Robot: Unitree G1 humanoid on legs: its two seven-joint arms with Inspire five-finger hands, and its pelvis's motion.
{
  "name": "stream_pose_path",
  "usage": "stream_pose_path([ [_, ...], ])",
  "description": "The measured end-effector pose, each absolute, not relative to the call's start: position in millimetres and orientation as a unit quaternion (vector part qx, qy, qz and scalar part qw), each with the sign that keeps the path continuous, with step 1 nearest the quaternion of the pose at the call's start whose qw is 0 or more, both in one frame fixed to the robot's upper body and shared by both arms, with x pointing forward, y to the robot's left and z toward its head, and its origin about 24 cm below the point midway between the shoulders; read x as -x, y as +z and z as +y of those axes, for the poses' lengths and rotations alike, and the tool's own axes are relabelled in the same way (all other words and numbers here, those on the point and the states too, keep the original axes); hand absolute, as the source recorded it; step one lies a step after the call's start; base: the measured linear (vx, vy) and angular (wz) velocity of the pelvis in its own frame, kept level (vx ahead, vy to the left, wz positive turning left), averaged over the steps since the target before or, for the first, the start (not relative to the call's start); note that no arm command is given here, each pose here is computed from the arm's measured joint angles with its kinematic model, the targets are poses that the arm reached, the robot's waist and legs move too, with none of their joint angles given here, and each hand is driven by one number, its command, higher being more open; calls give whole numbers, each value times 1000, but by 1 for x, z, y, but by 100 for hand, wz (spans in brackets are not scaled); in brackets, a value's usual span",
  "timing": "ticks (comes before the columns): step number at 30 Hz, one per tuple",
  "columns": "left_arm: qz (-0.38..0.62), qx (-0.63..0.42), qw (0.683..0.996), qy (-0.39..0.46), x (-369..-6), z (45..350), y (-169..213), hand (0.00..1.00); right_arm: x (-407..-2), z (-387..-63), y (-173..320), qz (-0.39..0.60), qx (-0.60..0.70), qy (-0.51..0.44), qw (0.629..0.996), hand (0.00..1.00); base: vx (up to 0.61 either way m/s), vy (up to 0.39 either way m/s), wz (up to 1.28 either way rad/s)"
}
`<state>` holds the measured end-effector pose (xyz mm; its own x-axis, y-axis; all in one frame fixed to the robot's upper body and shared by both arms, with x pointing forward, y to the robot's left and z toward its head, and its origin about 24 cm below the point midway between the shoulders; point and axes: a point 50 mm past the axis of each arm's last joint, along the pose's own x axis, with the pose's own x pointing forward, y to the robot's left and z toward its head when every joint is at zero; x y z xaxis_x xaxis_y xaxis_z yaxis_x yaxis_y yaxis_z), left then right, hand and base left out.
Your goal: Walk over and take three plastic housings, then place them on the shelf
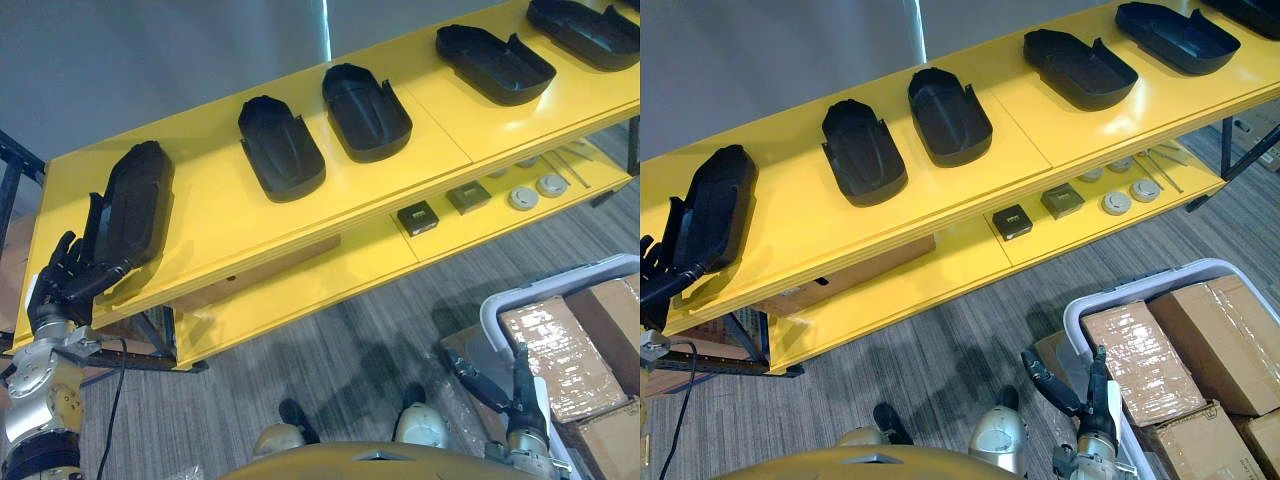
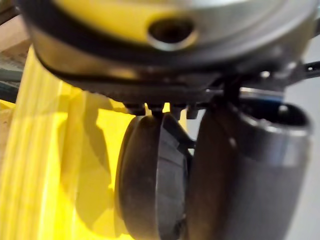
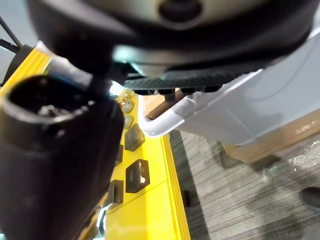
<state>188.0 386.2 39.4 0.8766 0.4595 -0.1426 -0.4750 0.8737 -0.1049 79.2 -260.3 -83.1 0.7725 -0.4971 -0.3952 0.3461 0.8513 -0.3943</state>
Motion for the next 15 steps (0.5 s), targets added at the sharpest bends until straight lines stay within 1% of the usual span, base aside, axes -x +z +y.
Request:
stream_pose_path([
  [15,72,63,973,209,-187,388,42,100,-76,-261,-86,259,151,-226,927,100,-9,3,0],
])
